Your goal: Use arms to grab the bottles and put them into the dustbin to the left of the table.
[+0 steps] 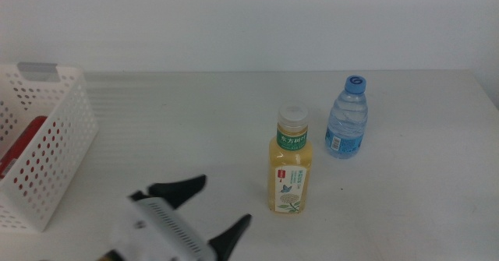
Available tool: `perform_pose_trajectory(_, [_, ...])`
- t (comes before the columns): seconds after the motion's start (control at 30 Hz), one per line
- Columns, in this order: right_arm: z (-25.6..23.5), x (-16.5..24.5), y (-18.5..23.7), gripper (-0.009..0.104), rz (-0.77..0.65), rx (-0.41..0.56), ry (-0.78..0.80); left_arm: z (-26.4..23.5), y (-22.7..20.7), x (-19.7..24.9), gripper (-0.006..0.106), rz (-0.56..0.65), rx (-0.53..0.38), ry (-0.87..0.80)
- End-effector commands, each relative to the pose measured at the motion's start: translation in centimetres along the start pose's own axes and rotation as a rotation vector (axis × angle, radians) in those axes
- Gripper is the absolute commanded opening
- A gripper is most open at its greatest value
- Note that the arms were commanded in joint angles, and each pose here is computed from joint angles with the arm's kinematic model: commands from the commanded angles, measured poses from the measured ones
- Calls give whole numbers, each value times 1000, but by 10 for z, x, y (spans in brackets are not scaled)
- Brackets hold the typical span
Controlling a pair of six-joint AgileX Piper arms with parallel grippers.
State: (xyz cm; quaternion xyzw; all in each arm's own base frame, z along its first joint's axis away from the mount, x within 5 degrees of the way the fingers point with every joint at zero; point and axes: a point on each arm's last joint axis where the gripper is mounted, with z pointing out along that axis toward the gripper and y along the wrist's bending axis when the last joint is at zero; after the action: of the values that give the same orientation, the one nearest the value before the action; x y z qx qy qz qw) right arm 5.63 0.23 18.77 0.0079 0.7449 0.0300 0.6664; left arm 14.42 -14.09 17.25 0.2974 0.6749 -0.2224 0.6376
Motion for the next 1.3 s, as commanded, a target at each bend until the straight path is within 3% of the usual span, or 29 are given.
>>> perform_pose_trajectory(0.0, [-3,-11,0,72,-21,6,-112,14,-2,-14,90,-49,12,-173])
perform_pose_trajectory(0.07, [-3,-11,0,72,-21,6,-112,24,-4,-9,90,-92,27,-148])
perform_pose_trajectory(0.27, [-3,-11,0,72,-21,6,-112,43,-9,-9,90,-68,70,-153])
perform_pose_trajectory(1.27, [-3,-11,0,72,-21,6,-112,126,-11,-21,90,-112,78,-156])
